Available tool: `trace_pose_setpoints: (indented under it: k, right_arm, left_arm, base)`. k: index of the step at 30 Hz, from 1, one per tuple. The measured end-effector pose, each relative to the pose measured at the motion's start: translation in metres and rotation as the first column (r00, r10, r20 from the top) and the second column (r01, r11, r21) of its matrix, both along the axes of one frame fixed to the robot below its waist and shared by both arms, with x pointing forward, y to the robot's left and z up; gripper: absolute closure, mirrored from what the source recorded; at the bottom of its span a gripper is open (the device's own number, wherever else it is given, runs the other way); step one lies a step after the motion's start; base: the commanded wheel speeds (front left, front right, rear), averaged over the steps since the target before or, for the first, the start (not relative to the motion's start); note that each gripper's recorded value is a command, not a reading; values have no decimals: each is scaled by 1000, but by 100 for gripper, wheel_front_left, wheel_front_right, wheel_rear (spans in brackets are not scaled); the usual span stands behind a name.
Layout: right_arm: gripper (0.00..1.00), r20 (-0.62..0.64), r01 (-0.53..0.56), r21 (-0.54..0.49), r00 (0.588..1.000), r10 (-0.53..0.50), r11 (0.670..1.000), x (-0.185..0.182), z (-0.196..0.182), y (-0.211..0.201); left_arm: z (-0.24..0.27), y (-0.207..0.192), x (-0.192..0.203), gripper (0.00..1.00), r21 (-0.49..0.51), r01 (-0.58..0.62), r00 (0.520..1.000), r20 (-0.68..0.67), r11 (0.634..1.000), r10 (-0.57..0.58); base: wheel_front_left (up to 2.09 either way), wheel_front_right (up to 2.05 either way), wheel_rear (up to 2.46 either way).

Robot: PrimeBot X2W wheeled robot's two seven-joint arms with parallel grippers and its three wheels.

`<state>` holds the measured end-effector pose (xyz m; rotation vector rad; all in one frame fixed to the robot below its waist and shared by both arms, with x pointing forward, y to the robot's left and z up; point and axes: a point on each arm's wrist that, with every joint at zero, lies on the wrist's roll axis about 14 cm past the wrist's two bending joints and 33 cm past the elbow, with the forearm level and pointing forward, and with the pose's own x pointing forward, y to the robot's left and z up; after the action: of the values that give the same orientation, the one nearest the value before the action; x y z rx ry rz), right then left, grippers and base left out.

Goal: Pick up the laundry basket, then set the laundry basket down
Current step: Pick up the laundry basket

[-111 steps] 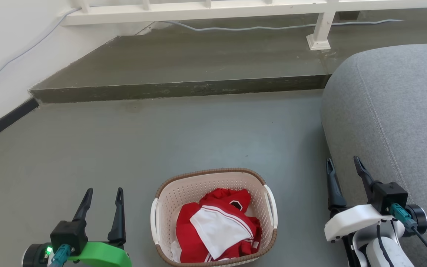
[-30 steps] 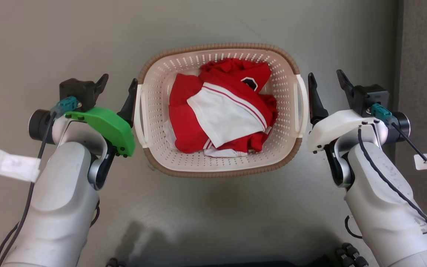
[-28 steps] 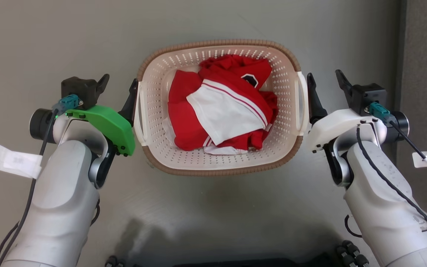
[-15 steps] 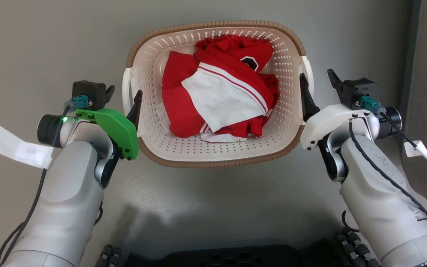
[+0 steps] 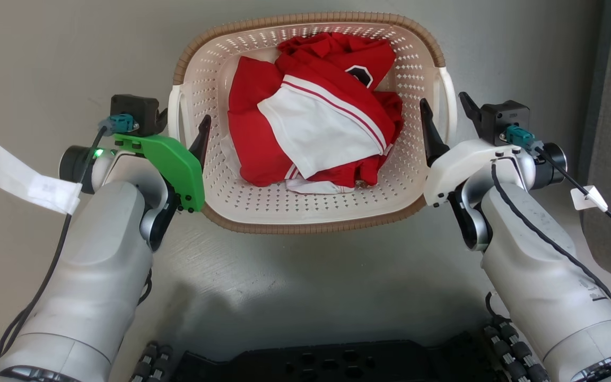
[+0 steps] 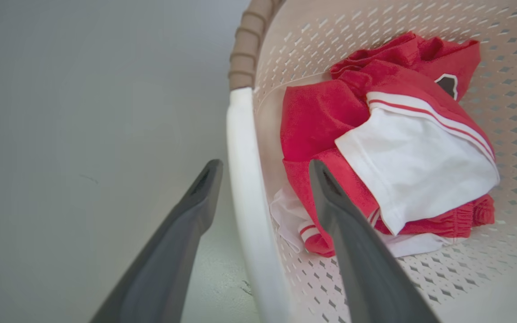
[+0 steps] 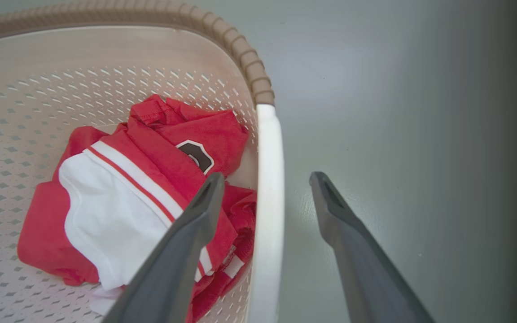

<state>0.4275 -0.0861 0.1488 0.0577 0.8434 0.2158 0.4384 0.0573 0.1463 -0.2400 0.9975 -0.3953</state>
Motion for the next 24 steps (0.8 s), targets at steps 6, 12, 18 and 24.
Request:
trace_pose_setpoints:
  k: [6, 12, 18, 24]
  right_arm:
    - [100, -21, 1, 10, 1000, 0, 1000, -1, -4, 3]
    - [100, -47, -1, 21, 999, 2, 1000, -7, -7, 5]
    - [100, -63, 6, 19, 998, -5, 1000, -10, -4, 2]
    - [100, -74, -2, 7, 997, 3, 1000, -15, 2, -1]
  left_arm:
    - [-7, 2, -11, 100, 7, 3, 998, -62, 1000, -3]
    - [-6, 3, -9, 100, 7, -5, 997, -71, 1000, 6]
    - [1, 0, -10, 100, 0, -10, 998, -69, 1000, 10]
    - [11, -3, -10, 100, -16, -36, 996, -76, 999, 35]
  base:
    - [0, 0, 0]
    - [0, 0, 0]
    - [0, 0, 0]
    - [0, 0, 0]
